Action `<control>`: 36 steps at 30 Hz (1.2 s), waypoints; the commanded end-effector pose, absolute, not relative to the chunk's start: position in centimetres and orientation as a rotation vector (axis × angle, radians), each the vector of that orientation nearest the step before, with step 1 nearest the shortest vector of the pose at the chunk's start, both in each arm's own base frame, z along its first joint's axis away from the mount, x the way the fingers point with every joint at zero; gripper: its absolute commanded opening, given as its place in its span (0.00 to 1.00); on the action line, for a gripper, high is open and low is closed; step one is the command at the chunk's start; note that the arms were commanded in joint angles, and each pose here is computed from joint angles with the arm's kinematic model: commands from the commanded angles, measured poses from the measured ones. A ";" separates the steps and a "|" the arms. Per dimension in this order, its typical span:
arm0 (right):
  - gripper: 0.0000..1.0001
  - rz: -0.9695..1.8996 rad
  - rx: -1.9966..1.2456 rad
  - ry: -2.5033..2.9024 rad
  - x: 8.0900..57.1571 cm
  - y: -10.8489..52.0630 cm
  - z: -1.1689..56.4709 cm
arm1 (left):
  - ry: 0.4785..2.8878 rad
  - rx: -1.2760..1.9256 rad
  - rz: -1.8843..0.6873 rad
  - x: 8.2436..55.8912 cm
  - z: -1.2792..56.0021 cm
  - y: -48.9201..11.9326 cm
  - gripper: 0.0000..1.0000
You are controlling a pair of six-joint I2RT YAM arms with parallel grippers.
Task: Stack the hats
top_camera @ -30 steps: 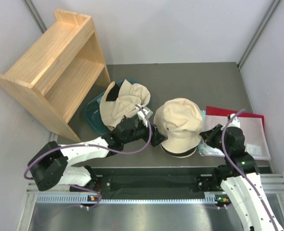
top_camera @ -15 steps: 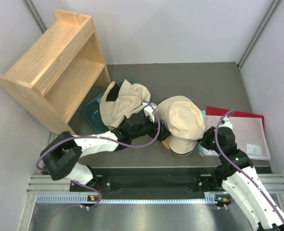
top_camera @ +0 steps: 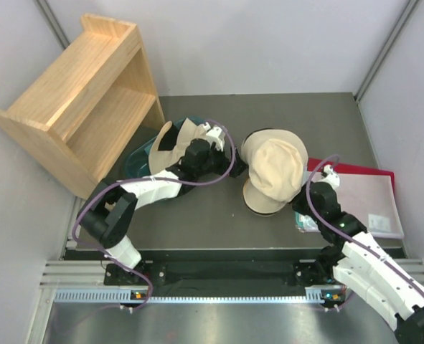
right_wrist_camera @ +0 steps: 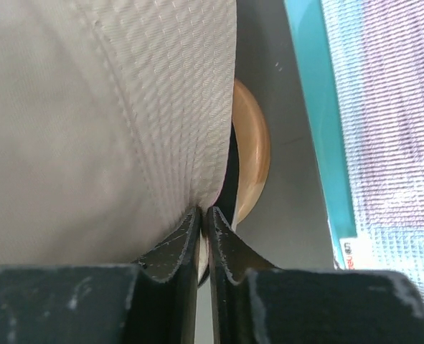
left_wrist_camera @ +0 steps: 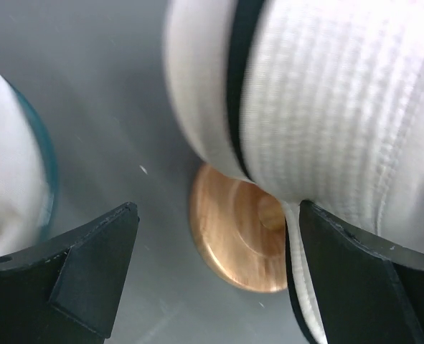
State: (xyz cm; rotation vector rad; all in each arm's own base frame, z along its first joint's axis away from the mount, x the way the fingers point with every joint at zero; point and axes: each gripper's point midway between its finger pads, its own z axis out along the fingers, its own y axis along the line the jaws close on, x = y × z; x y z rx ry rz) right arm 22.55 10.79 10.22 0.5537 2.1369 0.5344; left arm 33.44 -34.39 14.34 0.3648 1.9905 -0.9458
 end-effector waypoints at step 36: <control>0.89 0.413 0.387 1.775 27.3 4.9 26.0 | 1.655 0.486 -0.936 27.4 32.0 -34.7 0.98</control>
